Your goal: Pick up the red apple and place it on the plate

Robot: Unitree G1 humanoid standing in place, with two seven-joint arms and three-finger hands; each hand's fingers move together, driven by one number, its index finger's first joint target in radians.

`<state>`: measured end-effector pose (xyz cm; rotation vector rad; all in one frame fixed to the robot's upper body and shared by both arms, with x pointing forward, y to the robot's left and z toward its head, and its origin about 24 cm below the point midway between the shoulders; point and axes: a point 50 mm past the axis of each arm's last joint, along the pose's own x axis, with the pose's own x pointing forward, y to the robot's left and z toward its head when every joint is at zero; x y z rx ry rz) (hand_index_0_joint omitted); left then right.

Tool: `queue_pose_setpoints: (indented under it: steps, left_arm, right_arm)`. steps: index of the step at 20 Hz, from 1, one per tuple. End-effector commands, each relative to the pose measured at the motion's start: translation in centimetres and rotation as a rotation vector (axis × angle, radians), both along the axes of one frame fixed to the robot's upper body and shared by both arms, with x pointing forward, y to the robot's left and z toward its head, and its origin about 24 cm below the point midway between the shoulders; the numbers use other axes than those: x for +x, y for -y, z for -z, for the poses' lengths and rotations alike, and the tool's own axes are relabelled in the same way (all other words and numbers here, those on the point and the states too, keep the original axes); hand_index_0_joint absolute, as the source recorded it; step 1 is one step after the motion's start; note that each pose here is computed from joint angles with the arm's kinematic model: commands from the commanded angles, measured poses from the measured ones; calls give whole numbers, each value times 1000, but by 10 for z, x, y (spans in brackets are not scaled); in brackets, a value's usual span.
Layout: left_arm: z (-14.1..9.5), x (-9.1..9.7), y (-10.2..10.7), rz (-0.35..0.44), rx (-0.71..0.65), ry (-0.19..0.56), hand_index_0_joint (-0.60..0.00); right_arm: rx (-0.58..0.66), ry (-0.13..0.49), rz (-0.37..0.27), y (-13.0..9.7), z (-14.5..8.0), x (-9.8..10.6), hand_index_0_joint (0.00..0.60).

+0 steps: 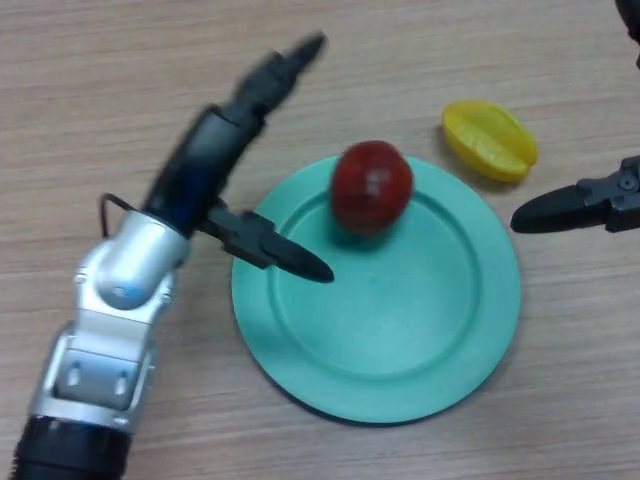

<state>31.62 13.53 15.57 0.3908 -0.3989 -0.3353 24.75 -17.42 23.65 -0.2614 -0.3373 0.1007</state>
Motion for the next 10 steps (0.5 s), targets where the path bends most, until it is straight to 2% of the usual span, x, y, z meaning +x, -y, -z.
queue_pose_setpoints:
  steps: [1,2,3,5,6,7,9,10]
  left_arm:
    - [-37,-15,-18,-10,-54,158,0]
    - [-47,-28,-27,-11,-76,185,0]
    - [-50,-32,-30,-12,-81,189,0]
    - [-59,-47,-41,-32,-87,157,0]
    - [-65,-58,-51,-25,-114,103,0]
    - [-67,-62,-55,-29,-120,87,0]
    - [-76,-73,-69,-60,-175,67,0]
    - [-82,-79,-77,-83,-200,84,0]
  right_arm:
    - [-11,280,32,6,-35,-18,0]
    - [-8,280,28,7,-34,-20,0]
    - [-8,282,27,7,-34,-20,0]
    - [-12,293,36,12,-33,-21,0]
    - [-23,289,42,16,-34,-21,0]
    - [-27,288,42,17,-35,-21,0]
    - [-53,281,28,19,-36,-26,0]
    - [-57,263,6,20,-32,-29,0]
